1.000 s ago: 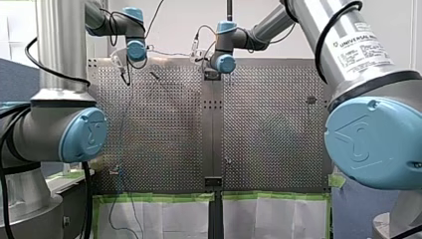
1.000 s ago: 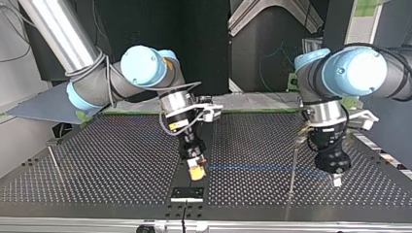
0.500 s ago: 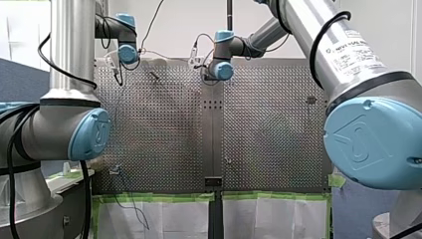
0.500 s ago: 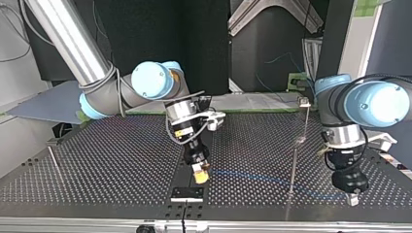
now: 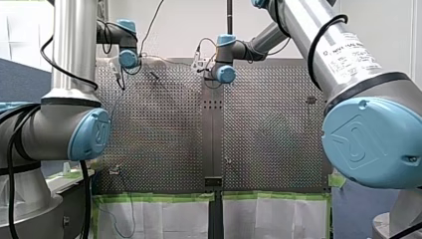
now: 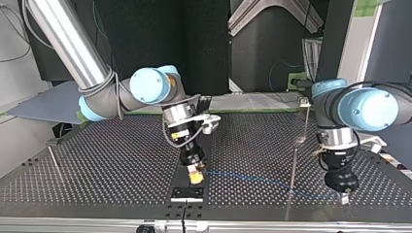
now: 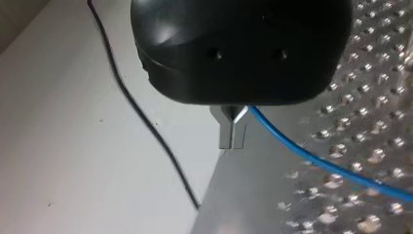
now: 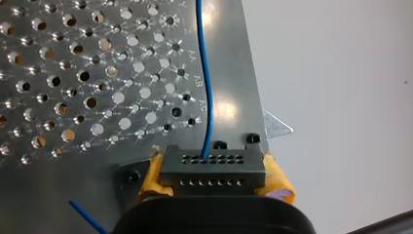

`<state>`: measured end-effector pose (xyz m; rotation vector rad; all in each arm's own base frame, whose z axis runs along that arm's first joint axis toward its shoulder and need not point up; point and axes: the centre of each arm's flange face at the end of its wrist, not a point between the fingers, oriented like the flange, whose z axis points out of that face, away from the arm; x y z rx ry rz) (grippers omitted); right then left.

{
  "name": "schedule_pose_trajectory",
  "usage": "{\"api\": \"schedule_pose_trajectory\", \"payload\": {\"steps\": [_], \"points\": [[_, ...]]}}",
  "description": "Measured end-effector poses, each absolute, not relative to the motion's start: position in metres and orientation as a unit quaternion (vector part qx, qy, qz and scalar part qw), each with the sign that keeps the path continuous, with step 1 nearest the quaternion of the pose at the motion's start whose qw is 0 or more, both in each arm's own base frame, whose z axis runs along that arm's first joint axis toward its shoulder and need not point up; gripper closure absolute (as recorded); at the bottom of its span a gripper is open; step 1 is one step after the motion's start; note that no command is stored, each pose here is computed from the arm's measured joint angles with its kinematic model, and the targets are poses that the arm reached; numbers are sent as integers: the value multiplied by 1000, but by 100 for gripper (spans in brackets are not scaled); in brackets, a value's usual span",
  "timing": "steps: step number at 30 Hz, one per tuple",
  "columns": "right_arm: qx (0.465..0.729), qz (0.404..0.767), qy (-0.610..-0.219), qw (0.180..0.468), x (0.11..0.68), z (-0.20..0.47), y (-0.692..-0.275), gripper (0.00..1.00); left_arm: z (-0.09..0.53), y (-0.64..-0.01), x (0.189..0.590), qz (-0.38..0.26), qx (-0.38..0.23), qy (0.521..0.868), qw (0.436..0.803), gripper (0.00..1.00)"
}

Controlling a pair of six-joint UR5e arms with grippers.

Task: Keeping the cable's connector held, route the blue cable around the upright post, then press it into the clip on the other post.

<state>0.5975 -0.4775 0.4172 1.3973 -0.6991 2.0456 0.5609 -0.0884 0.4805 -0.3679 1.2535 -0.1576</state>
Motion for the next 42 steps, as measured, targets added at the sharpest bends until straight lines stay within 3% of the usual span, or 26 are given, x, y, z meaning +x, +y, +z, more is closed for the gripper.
{"api": "schedule_pose_trajectory", "payload": {"steps": [8, 21, 27, 33, 34, 35, 37, 38, 39, 40, 41, 42], "points": [[530, 755, -265, 281, 595, 412, -479, 100, 440, -96, 578, -67, -175, 616, 765, 100], [547, 741, -268, 284, 597, 393, -482, 100, 422, -99, 577, -50, -189, 642, 741, 100], [566, 725, -272, 282, 603, 367, -484, 100, 391, -104, 582, -38, -180, 679, 710, 100], [583, 711, -276, 281, 606, 345, -485, 100, 382, -107, 583, -39, -182, 689, 701, 100], [584, 709, -276, 280, 607, 342, -485, 100, 381, -108, 582, -40, -184, 690, 699, 91], [587, 707, -277, 280, 608, 338, -485, 100, 381, -108, 581, -41, -186, 691, 697, 91], [592, 703, -279, 278, 609, 329, -486, 100, 380, -109, 580, -41, -189, 694, 694, 69], [596, 700, -280, 277, 610, 323, -486, 100, 379, -109, 579, -40, -191, 696, 691, 69], [598, 698, -281, 276, 611, 317, -486, 100, 378, -110, 578, -39, -192, 698, 689, 52], [602, 695, -283, 274, 611, 312, -486, 100, 378, -110, 578, -38, -193, 700, 687, 45], [606, 691, -285, 273, 612, 303, -486, 100, 377, -110, 577, -36, -195, 701, 685, 45], [609, 688, -286, 272, 612, 297, -485, 100, 377, -111, 576, -36, -196, 703, 683, 21]]}}
